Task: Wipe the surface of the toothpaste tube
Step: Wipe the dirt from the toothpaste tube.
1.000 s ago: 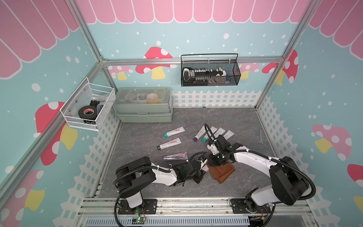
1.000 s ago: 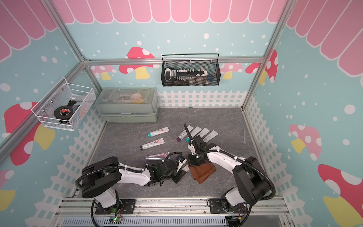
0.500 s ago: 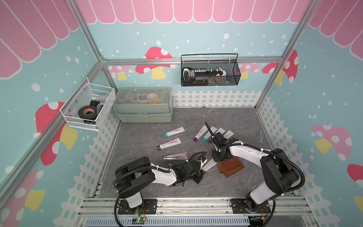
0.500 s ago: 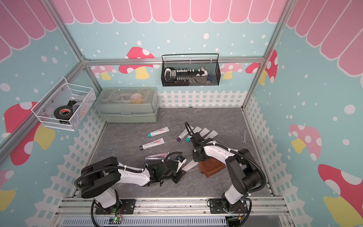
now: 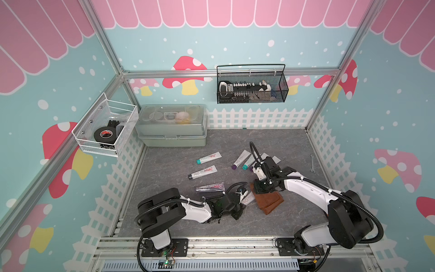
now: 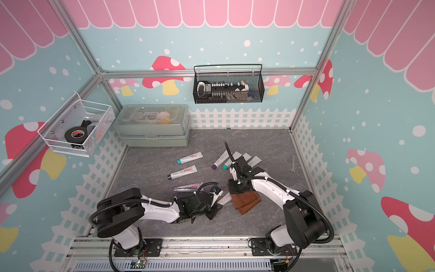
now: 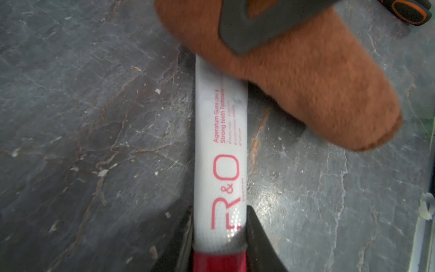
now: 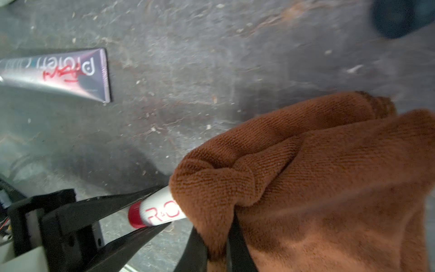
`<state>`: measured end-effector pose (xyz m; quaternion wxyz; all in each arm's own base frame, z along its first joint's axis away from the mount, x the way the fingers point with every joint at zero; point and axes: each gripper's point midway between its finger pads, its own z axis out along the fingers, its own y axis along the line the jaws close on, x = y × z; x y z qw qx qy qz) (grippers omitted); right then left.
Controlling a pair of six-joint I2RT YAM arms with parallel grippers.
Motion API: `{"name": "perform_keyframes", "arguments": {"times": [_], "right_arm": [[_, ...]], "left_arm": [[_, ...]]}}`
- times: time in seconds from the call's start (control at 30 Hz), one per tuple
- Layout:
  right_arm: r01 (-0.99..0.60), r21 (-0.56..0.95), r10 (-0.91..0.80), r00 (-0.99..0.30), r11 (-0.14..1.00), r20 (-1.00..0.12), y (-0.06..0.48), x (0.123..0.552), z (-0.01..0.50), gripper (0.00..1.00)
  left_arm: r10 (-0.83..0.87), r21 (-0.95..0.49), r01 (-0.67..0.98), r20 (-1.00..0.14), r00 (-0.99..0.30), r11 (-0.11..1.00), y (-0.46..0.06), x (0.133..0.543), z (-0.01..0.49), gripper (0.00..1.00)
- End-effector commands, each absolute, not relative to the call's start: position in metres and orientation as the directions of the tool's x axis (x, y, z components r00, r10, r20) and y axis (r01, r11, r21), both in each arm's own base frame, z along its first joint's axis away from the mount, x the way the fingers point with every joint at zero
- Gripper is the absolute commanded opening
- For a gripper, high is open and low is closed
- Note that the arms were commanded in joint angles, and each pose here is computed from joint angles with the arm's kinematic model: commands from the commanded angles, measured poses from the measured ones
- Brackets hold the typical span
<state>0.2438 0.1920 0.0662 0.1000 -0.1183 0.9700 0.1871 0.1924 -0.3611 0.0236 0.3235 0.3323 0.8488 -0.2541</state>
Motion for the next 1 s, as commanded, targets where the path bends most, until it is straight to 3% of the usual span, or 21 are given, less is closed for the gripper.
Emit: {"name": "perform_keyframes", "arguments": {"times": [0.0,0.1,0.27,0.37,0.67,0.97], "right_arm": [[-0.268,0.39,-0.225,-0.962,0.881,-0.153,0.204,0.226,0.044,0.09],[-0.265,0.288,-0.245,-0.964,0.92,-0.104,0.19,0.224,0.023,0.08],[-0.238,-0.048,-0.241,-0.967,0.97,-0.084,0.134,0.238,0.01,0.07],[-0.218,-0.138,-0.23,-0.97,0.966,-0.075,0.119,0.245,0.007,0.08],[-0.15,-0.098,-0.158,-0.984,0.984,-0.081,0.106,0.259,0.002,0.07],[-0.228,0.271,-0.17,-0.96,0.935,-0.221,0.167,0.246,0.069,0.08]], "left_arm": [[0.415,-0.199,0.71,-0.693,-0.589,0.675,-0.354,0.195,0.013,0.28],[0.417,-0.198,0.711,-0.692,-0.589,0.675,-0.354,0.195,0.013,0.28],[0.412,-0.196,0.708,-0.696,-0.588,0.679,-0.352,0.195,0.014,0.28],[0.41,-0.193,0.706,-0.698,-0.587,0.681,-0.351,0.196,0.015,0.28],[0.409,-0.191,0.703,-0.697,-0.589,0.685,-0.348,0.195,0.014,0.28],[0.413,-0.193,0.706,-0.694,-0.589,0.682,-0.351,0.195,0.013,0.28]]}}
